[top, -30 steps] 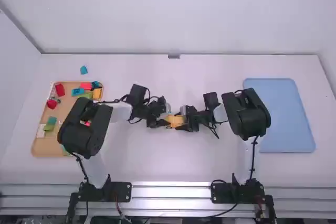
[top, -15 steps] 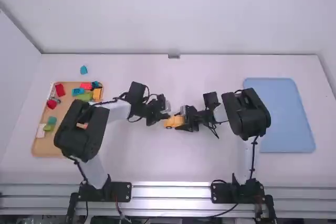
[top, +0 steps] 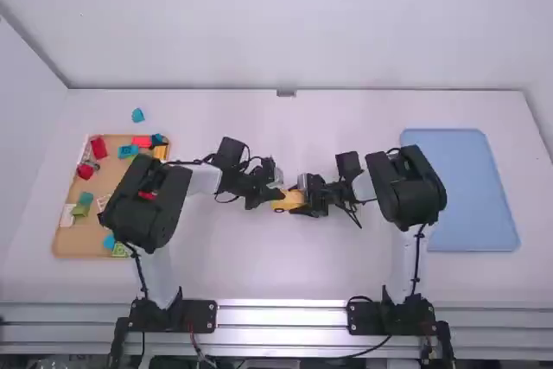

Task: Assemble lego blocks to make yellow taxi

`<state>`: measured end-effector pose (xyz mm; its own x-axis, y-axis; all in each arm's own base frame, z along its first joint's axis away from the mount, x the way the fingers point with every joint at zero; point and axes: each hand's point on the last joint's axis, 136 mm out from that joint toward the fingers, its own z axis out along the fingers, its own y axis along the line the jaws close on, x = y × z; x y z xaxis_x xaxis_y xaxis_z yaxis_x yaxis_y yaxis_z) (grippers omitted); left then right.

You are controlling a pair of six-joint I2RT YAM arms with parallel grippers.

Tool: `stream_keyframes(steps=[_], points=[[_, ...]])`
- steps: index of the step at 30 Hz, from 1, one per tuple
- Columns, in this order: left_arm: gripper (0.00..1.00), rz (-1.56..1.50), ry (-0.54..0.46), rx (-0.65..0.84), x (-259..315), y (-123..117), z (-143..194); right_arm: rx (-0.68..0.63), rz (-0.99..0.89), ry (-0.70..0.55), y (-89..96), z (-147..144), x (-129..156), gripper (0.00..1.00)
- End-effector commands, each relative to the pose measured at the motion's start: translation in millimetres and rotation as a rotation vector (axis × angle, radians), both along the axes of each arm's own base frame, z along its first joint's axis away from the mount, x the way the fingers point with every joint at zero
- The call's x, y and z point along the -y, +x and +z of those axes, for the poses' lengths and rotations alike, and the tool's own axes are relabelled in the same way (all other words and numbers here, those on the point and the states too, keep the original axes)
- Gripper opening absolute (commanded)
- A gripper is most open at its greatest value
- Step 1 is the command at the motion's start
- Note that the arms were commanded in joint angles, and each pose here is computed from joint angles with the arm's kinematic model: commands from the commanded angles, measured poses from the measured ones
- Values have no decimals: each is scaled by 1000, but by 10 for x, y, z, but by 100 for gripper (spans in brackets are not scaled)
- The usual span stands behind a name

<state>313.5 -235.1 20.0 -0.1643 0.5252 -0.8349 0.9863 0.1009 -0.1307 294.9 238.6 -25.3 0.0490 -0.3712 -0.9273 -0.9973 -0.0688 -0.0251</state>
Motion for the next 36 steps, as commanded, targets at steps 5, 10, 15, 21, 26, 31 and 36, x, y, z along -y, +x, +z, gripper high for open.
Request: stream_keyframes(steps=[5, 10, 15, 21, 26, 31, 36], points=[[2, 96, 342, -133, -344, -215, -720, -21, 1, -23, -51, -76, -16, 47], [2, 61, 213, -76, -134, -29, -262, -20, 3, -24, -57, -77, -22, 48], [2, 50, 172, 91, -141, 231, 562, -17, -2, -30, -43, -86, -12, 49], [8, 157, 180, 229, -409, 334, 1280, 7, -17, -41, 14, -97, -11, 54], [99, 412, 245, 156, -778, 508, 1395, 11, -84, -88, 169, -143, 17, 71], [99, 594, 292, 73, -1017, 617, 1338, -21, -90, -114, 209, -127, 26, 94], [99, 865, 303, 20, -1391, 814, 1406, -72, -160, -236, 304, 28, 212, 98]])
